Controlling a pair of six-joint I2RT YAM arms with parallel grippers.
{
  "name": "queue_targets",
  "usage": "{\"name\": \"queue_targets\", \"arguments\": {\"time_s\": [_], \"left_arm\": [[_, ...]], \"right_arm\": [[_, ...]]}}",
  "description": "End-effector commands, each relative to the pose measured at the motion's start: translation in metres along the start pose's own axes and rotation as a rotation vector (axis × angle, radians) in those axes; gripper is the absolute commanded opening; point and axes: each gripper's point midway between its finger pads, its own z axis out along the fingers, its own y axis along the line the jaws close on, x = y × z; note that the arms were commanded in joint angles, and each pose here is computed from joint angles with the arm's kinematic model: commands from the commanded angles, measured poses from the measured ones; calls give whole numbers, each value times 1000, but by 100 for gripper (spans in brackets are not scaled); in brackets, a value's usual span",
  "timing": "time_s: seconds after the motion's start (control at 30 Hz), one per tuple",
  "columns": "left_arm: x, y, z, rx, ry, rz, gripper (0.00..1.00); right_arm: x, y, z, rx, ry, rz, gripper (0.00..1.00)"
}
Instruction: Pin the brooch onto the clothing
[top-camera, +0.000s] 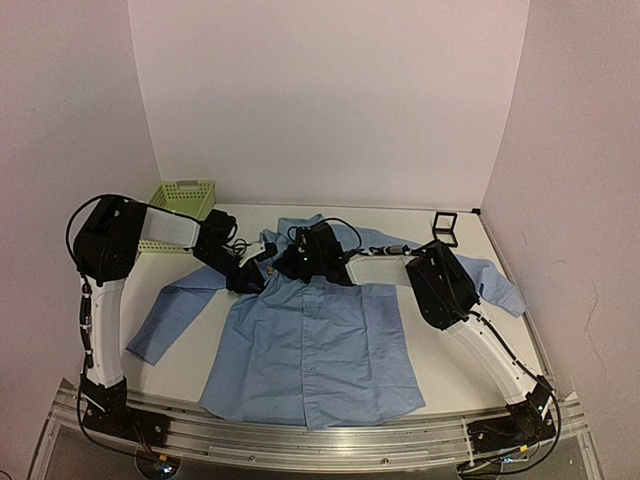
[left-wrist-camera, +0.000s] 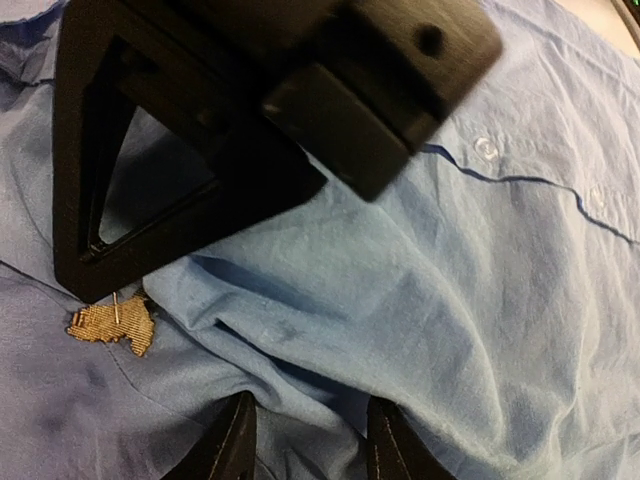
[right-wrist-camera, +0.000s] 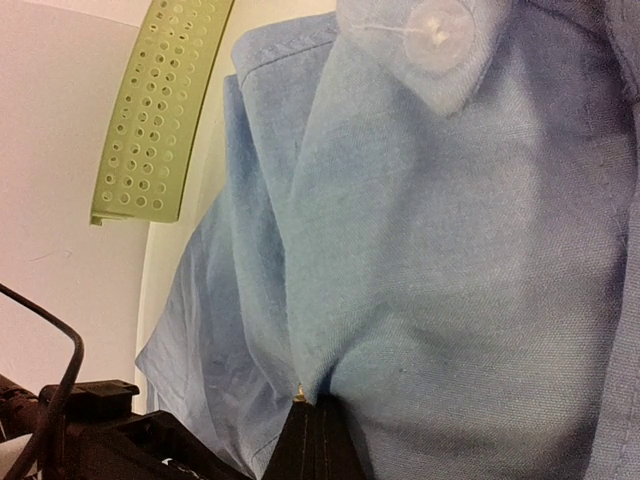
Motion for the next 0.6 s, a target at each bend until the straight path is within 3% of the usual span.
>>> {"name": "queue_targets", "arguments": {"time_s": [0.0,0.2,0.4,0.57], "left_arm": [[42,-20,8,4,140,47,37],[51,-23,8,23,179,25,34],[15,-24,-16,120,61,-32,35],[-30,-3,-43,137,-80,0,35]], "right_arm": [[48,-68,0,217,130,57,0],[44,-78,-1,240,109,126,0],[31,-81,2,232,63,243,0],[23,-74,2,213,44,266,0]]}}
